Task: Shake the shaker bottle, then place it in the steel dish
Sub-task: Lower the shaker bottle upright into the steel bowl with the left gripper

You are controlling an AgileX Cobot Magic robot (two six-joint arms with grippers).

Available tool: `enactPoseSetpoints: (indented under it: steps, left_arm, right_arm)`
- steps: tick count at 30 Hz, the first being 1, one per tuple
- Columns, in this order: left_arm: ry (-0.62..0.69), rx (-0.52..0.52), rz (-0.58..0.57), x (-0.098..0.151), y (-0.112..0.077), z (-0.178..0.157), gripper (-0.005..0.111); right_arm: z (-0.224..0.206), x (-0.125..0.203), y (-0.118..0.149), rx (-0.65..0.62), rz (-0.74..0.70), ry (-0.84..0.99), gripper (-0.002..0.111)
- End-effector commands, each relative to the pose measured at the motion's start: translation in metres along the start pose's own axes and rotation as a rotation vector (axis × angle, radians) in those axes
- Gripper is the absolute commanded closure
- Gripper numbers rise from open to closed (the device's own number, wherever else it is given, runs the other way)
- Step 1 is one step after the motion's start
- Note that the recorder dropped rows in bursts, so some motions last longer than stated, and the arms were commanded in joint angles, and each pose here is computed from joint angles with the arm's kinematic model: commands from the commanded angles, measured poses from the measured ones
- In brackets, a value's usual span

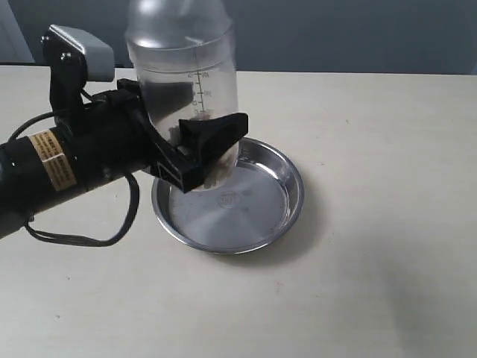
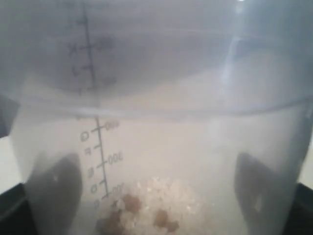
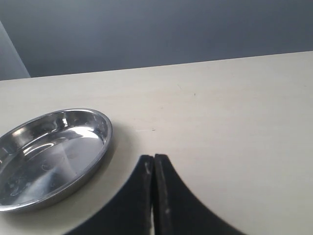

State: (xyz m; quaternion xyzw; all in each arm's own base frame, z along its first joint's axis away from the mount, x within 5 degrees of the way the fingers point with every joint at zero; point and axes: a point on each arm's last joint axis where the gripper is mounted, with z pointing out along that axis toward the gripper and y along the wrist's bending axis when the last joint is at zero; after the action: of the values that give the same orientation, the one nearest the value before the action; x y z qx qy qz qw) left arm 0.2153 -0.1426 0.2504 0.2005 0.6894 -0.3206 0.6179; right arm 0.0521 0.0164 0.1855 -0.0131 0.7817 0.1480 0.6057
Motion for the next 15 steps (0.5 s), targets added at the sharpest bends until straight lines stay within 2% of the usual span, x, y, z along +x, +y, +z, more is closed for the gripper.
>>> enactPoseSetpoints:
  steps: [1, 3, 5, 7, 9, 12, 15]
  left_arm:
    - [-0.417, 0.138, 0.032, -0.062, -0.020, -0.017, 0.107]
    - [-0.313, 0.090, 0.089, -0.065, -0.020, -0.016, 0.107]
    - [-0.001, -0.053, 0.101, -0.031, -0.003, -0.005, 0.107]
    - [0.155, -0.123, 0.053, -0.002, 0.009, 0.001, 0.107]
    - [0.147, -0.095, 0.053, 0.006, 0.009, 0.002, 0.107]
    - [0.004, 0.020, 0.097, -0.003, -0.001, 0.006, 0.107]
    - [-0.029, 0.004, 0.110, -0.001, 0.004, 0.011, 0.107]
  right_arm:
    - [0.000, -0.001, 0.000, -0.001, -0.005, -0.012, 0.109]
    - [0.000, -0.001, 0.000, -0.001, -0.005, -0.012, 0.109]
    - [0.000, -0.001, 0.000, -0.001, -0.005, -0.012, 0.109]
    - [0.000, -0.001, 0.000, -0.001, -0.005, -0.012, 0.109]
    - [0.000, -0.001, 0.000, -0.001, -0.005, -0.012, 0.109]
    - [0.000, -0.001, 0.000, -0.001, -0.005, -0.012, 0.109]
    - [0.000, -0.001, 0.000, -0.001, -0.005, -0.012, 0.109]
